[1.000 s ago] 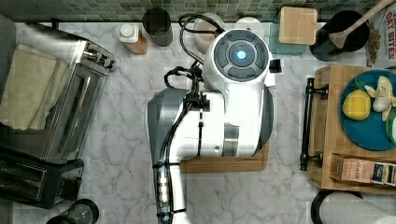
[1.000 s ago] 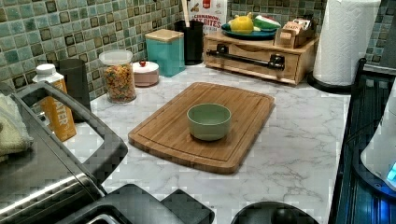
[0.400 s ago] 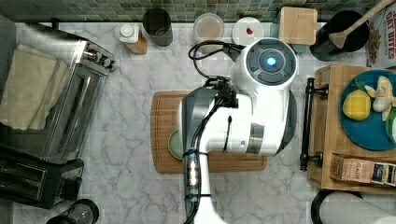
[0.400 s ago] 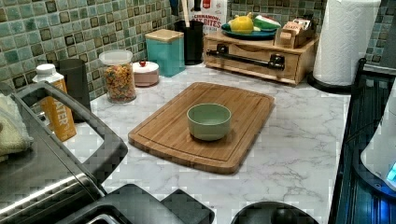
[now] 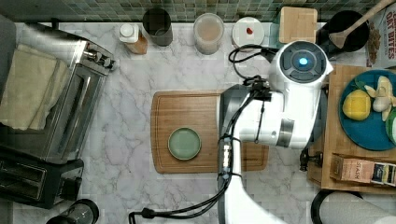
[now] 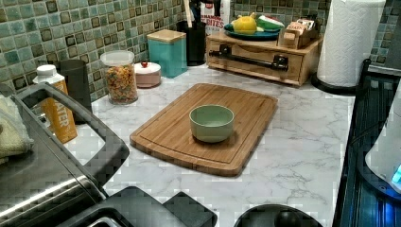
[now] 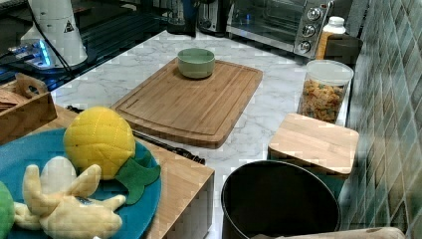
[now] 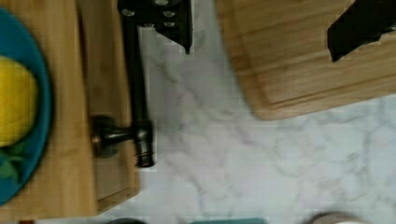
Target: Open the drawer.
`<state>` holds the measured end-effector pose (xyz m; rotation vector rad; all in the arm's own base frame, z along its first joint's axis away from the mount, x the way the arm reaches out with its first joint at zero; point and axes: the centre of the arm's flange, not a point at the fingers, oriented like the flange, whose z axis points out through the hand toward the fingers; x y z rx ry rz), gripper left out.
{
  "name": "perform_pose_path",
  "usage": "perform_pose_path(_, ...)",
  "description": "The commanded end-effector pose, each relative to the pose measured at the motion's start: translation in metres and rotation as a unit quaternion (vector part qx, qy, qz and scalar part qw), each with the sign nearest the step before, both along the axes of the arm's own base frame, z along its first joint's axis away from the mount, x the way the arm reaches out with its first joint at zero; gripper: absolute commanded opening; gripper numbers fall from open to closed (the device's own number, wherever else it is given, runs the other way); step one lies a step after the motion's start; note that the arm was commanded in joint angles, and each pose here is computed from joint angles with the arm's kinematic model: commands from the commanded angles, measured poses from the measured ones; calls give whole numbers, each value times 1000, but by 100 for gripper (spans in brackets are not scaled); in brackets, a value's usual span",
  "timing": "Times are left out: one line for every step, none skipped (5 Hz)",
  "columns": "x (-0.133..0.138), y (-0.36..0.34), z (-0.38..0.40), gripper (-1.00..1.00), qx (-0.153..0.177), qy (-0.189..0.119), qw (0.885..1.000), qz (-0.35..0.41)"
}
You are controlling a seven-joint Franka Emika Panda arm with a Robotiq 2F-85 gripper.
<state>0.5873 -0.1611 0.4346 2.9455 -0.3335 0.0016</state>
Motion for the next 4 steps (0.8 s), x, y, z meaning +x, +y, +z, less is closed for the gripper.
perform_pose_path(-16, -62, -28, 100, -36, 12, 999, 3)
perform_pose_path(-12, -68, -46, 100, -36, 4, 999, 20)
perform_pose_path(-19, -64, -61, 100, -43, 6, 999, 24)
perform_pose_path(-25, -67, -76, 100, -31, -1, 999, 20)
